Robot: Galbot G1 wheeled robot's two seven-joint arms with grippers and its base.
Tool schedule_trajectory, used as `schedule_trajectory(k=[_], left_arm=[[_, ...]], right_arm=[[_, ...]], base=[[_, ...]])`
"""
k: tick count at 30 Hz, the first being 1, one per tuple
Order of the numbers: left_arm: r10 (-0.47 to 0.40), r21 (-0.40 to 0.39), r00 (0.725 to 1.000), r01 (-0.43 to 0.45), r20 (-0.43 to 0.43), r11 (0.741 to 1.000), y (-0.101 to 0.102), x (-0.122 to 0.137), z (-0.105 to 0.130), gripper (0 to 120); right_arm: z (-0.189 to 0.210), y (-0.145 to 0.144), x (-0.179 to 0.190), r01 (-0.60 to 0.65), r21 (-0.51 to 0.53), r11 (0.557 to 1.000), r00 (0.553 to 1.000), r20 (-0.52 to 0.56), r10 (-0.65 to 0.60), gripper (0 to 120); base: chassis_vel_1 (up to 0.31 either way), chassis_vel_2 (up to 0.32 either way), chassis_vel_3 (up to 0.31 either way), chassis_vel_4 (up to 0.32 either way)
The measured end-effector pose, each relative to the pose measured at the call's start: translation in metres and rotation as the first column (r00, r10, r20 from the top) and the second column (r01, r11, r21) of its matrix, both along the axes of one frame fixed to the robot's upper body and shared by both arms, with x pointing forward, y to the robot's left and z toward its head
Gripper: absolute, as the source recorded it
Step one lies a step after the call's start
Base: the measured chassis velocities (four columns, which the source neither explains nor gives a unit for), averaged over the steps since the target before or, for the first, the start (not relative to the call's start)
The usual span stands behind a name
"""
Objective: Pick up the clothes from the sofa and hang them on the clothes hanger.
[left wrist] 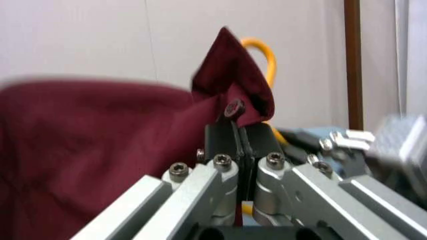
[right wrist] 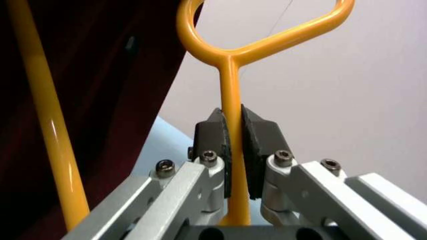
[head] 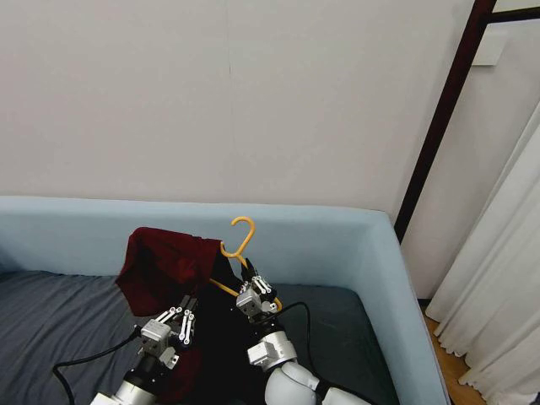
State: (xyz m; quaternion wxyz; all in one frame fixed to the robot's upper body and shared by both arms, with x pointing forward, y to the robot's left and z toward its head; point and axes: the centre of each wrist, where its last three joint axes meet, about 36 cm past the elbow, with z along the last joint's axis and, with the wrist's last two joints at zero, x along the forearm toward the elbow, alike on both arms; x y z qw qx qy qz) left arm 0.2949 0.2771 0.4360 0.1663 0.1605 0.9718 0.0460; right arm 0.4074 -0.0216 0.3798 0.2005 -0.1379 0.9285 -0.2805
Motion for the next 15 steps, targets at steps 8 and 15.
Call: schedule_trajectory(k=[8,15], left_arm=[[0.005,0.012,1.000,-0.006,0.027,1.000,0.007,0.003,0.016,0],[0.016,0.026,1.000,-0.016,0.012,1.000,0.010,0.002,0.007,0]], right_arm=[[-0.026,-0.030,0.005,0.009,-0.136,0.991,0.999,0.035,-0.004,4],[-0.031,-0.070,0.035,-0.056,-0.196,0.979,0.993,0.093,0.075,4]], base=[[0.000,0.000,0.000,0.000],[0.000,0.000,0.000,0.000]])
